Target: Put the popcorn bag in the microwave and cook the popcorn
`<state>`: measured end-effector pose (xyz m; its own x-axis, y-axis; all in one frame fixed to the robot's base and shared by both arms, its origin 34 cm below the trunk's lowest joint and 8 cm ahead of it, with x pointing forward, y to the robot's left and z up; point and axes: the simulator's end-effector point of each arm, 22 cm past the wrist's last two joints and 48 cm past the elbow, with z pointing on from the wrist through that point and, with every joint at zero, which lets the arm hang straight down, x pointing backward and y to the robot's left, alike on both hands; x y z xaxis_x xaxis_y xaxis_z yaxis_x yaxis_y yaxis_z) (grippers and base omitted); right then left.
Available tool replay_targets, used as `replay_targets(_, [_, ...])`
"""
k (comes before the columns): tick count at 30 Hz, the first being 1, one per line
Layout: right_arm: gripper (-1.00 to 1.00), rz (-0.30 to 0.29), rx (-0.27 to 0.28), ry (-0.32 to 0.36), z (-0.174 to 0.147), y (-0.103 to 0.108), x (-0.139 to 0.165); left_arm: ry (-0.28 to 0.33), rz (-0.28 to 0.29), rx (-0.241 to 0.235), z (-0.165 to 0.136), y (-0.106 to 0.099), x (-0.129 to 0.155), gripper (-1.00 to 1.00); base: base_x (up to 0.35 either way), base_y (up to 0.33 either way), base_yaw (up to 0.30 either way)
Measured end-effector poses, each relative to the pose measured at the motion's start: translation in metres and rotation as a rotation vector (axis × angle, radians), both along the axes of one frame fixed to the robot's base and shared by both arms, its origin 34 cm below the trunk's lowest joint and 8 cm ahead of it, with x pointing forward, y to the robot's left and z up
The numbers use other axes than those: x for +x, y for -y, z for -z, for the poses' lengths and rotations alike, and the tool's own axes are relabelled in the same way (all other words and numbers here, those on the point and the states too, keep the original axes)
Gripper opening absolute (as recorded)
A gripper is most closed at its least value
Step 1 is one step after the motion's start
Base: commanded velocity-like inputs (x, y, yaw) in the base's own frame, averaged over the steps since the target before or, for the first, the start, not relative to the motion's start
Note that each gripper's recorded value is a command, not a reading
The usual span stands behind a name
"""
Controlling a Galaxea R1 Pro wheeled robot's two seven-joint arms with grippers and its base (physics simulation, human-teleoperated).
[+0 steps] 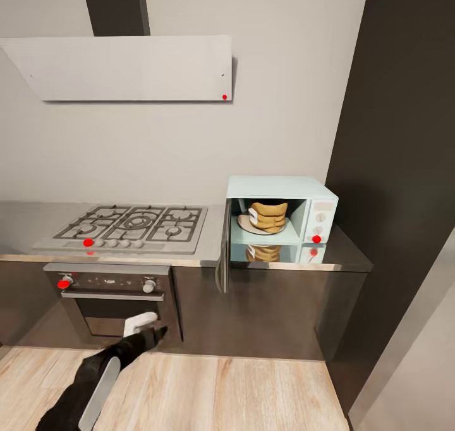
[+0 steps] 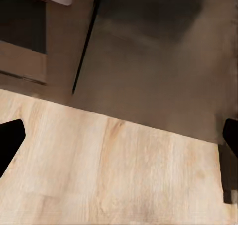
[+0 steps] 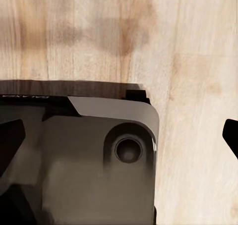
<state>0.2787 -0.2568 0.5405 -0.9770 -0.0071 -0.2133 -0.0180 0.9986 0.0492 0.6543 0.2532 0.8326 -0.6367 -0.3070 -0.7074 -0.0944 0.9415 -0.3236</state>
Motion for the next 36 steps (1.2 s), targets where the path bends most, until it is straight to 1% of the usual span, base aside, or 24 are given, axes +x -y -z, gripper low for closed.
replay_targets(1, [1.0, 0.0, -0.002, 0.0, 0.0, 0.0, 0.0, 0.057, 0.002, -0.003, -0.029, 0.001, 0.023, 1.0, 0.0, 0.0, 0.0])
replay_targets(2, [1.0, 0.0, -0.002, 0.0, 0.0, 0.0, 0.0, 0.093, 0.003, -0.004, -0.047, 0.002, 0.034, 1.0, 0.0, 0.0, 0.0])
replay_targets(4, [1.0, 0.001, -0.005, 0.0, 0.0, 0.002, 0.0, 0.192, 0.007, -0.006, -0.093, 0.004, 0.052, 1.0, 0.0, 0.0, 0.0])
replay_targets(5, [1.0, 0.001, -0.006, 0.0, 0.0, 0.002, 0.0, 0.221, 0.009, -0.005, -0.107, 0.005, 0.056, 1.0, 0.0, 0.0, 0.0])
replay_targets(7, [1.0, 0.001, -0.007, 0.0, 0.0, 0.003, 0.0, 0.327, 0.012, -0.001, -0.156, 0.007, 0.063, 1.0, 0.0, 0.0, 0.0])
replay_targets(8, [1.0, 0.001, -0.008, 0.001, 0.0, 0.003, 0.0, 0.368, 0.015, 0.001, -0.175, 0.009, 0.065, 1.0, 0.0, 0.0, 0.0])
replay_targets(10, [1.0, 0.007, -0.015, 0.001, 0.0, 0.006, 0.001, 0.403, 0.022, -0.003, -0.19, 0.013, 0.065, 1.0, 0.0, 0.0, 0.0])
replay_targets(11, [1.0, 0.018, -0.021, 0.002, 0.0, 0.008, 0.001, 0.411, 0.022, -0.01, -0.195, 0.017, 0.065, 1.0, 0.0, 0.0, 0.0])
replay_targets(14, [1.0, 0.03, -0.024, 0.002, 0.0, 0.009, 0.001, 0.41, 0.016, -0.027, -0.195, 0.024, 0.065, 1.0, 0.0, 0.0, 0.0])
replay_targets(17, [1.0, 0.032, -0.023, 0.002, 0.0, 0.009, 0.001, 0.404, 0.009, -0.022, -0.193, 0.025, 0.065, 1.0, 0.136, 0.0, 0.0])
replay_targets(21, [1.0, 0.032, -0.023, 0.003, 0.0, 0.009, 0.001, 0.401, 0.007, -0.018, -0.192, 0.026, 0.065, 1.0, 0.297, 0.0, 0.0])
replay_targets(24, [1.0, 0.032, -0.023, 0.003, 0.0, 0.008, 0.001, 0.401, 0.006, -0.019, -0.192, 0.026, 0.065, 1.0, 0.318, 0.0, 0.0])
replay_targets(27, [1.0, 0.032, -0.024, 0.004, 0.0, 0.009, 0.001, 0.4, 0.013, -0.021, -0.191, 0.03, 0.065, 1.0, 0.128, 0.0, 0.0])
replay_targets(29, [1.0, 0.032, -0.023, 0.003, 0.0, 0.008, 0.001, 0.394, 0.07, -0.018, -0.189, 0.054, 0.062, 1.0, 0.026, 0.0, -0.025])
replay_targets(31, [1.0, 0.032, -0.02, 0.002, 0.0, 0.006, 0.001, 0.389, 0.158, 0.0, -0.185, 0.092, 0.056, 1.0, 0.007, 0.0, -0.15])
replay_targets(33, [1.0, 0.032, -0.019, 0.002, 0.0, 0.005, 0.001, 0.387, 0.19, 0.016, -0.183, 0.106, 0.052, 1.0, 0.002, 0.0, -0.243])
replay_targets(36, [1.0, 0.032, -0.019, 0.002, 0.0, 0.004, 0.001, 0.386, 0.197, 0.021, -0.181, 0.109, 0.052, 1.0, 0.001, 0.0, -0.27])
